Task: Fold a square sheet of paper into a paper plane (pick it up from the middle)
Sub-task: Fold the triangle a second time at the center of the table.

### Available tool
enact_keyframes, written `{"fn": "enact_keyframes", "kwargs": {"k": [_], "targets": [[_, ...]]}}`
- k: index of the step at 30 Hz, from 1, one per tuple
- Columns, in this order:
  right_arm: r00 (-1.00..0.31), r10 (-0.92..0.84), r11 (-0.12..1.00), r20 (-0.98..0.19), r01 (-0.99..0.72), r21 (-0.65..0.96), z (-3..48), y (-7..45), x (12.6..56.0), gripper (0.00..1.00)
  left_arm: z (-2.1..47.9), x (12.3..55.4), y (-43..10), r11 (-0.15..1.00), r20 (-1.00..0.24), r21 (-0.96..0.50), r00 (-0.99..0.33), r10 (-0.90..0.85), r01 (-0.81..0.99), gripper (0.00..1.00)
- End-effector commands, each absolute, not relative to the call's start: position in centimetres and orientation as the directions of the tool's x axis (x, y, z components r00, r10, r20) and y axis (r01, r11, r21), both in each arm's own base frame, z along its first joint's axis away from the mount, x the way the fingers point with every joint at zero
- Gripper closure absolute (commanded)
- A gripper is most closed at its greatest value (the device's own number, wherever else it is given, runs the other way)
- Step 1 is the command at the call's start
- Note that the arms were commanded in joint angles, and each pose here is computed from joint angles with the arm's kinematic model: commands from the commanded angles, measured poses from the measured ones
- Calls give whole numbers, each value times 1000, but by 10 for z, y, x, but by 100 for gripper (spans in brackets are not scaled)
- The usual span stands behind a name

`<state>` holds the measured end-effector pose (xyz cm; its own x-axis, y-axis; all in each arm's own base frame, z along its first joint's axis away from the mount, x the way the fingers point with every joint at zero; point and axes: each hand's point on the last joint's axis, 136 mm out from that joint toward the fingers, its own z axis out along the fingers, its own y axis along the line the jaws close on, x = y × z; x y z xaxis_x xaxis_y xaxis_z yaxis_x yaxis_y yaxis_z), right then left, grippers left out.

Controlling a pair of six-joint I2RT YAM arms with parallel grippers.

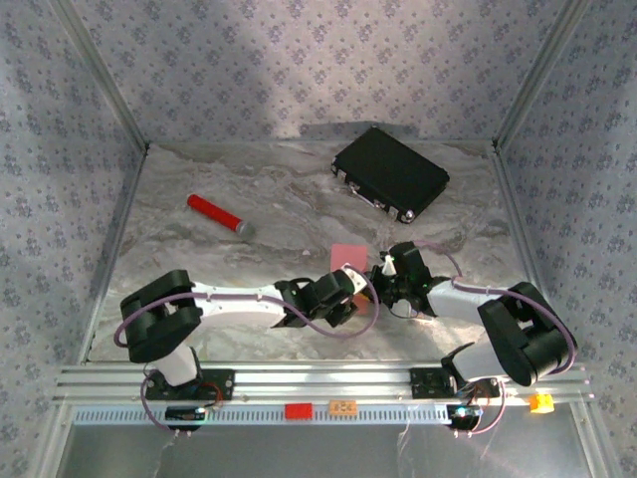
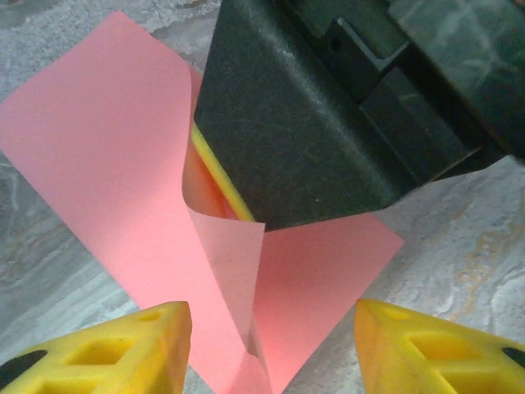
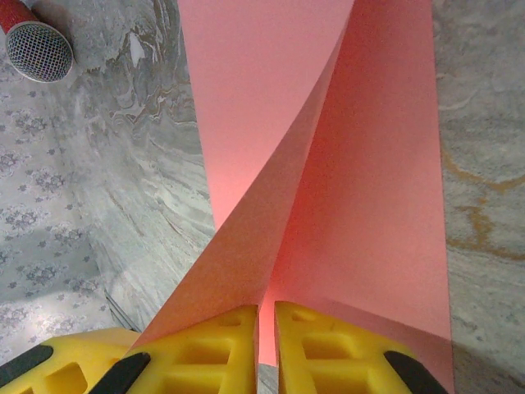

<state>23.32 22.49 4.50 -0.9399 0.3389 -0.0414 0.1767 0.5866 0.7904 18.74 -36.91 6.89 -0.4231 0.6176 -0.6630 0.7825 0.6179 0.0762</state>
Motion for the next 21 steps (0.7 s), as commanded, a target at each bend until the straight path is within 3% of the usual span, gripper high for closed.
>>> {"fn": "enact_keyframes", "kwargs": {"k": [1, 12, 21], "targets": [[-938, 345, 579, -43, 176, 796, 50, 229, 238, 84, 76, 197, -366, 620, -659, 168, -381, 649, 766, 52], [-937, 347, 582, -40, 182, 792, 48, 227, 238, 85, 78, 201, -368, 623, -669, 189, -365, 647, 759, 73], [-936, 350, 584, -42, 183, 791, 48, 227, 239, 84, 84, 203, -366, 637, -688, 187, -363, 629, 748, 74]]}}
